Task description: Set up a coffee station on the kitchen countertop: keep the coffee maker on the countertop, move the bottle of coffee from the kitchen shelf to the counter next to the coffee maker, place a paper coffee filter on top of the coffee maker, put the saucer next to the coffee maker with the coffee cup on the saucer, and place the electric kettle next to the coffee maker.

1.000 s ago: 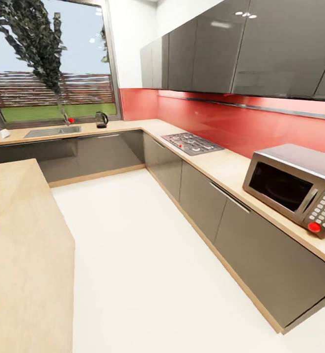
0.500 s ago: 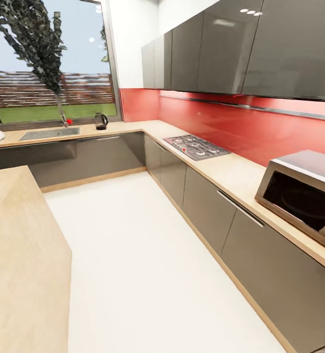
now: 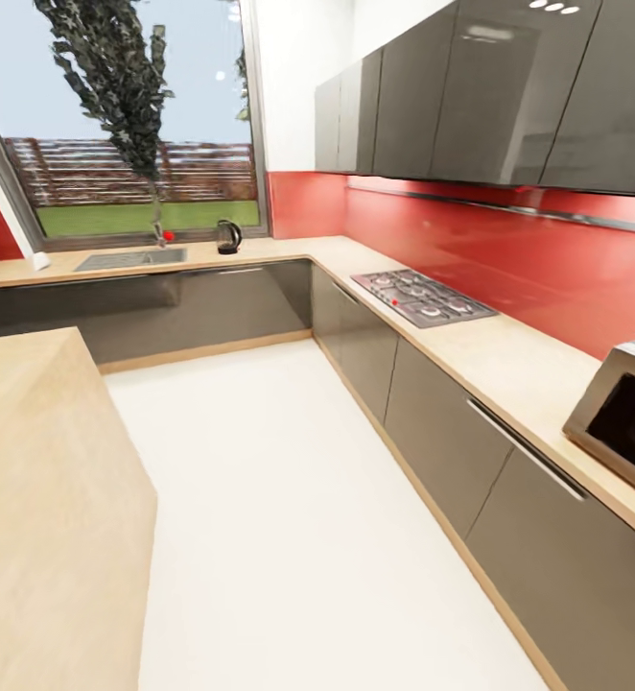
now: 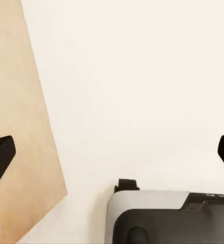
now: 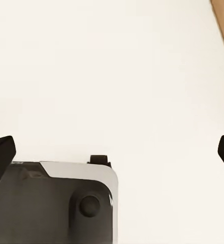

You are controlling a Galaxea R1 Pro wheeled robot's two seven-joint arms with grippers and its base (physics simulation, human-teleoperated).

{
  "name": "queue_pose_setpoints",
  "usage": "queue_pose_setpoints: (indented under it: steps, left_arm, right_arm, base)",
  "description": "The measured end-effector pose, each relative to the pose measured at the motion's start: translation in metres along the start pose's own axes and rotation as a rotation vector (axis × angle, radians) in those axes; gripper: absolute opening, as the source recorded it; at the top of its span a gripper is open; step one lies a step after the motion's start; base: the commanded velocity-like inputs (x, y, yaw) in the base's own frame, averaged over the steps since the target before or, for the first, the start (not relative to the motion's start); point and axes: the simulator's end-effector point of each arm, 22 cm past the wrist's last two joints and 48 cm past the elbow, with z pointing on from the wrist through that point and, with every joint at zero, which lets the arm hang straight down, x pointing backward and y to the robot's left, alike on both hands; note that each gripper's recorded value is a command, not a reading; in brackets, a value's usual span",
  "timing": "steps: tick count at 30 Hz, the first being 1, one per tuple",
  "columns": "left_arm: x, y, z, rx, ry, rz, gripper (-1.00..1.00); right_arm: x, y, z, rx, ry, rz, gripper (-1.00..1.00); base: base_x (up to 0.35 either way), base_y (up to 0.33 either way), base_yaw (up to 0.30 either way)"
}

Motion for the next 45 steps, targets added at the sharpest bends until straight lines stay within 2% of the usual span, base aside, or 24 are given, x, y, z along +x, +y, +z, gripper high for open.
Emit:
queue_pose_setpoints:
  steps: [10, 20, 26, 36, 45]
  left_arm:
    - [0.0001, 0.0009, 0.0000, 0.000, 0.000, 0.000, 1.00]
    - [0.0005, 0.0007, -0.0001, 0.001, 0.001, 0.000, 1.00]
    - [0.0036, 0.0000, -0.0002, 0.002, 0.009, 0.001, 1.00]
    - [0.0087, -0.0001, -0.0003, 0.001, 0.020, 0.002, 1.00]
    - [0.0094, 0.0001, -0.0004, 0.001, 0.023, 0.002, 1.00]
  right_arm:
    - [0.0005, 0.0012, 0.0000, -0.002, 0.002, 0.002, 1.00]
    - [0.0005, 0.0011, 0.0000, -0.004, 0.002, 0.000, 1.00]
    - [0.0021, 0.0004, 0.0002, -0.002, 0.006, 0.000, 1.00]
    - [0.0057, 0.0004, 0.0006, -0.001, 0.015, 0.000, 1.00]
    - [0.0067, -0.0002, 0.0004, -0.001, 0.017, -0.003, 1.00]
  base:
    - [0.324, -0.139, 0.004]
    - [0.334, -0.018, 0.012]
    - [0.312, 0.000, 0.176]
    - [0.080, 0.000, 0.209]
    - [0.302, 0.000, 0.035]
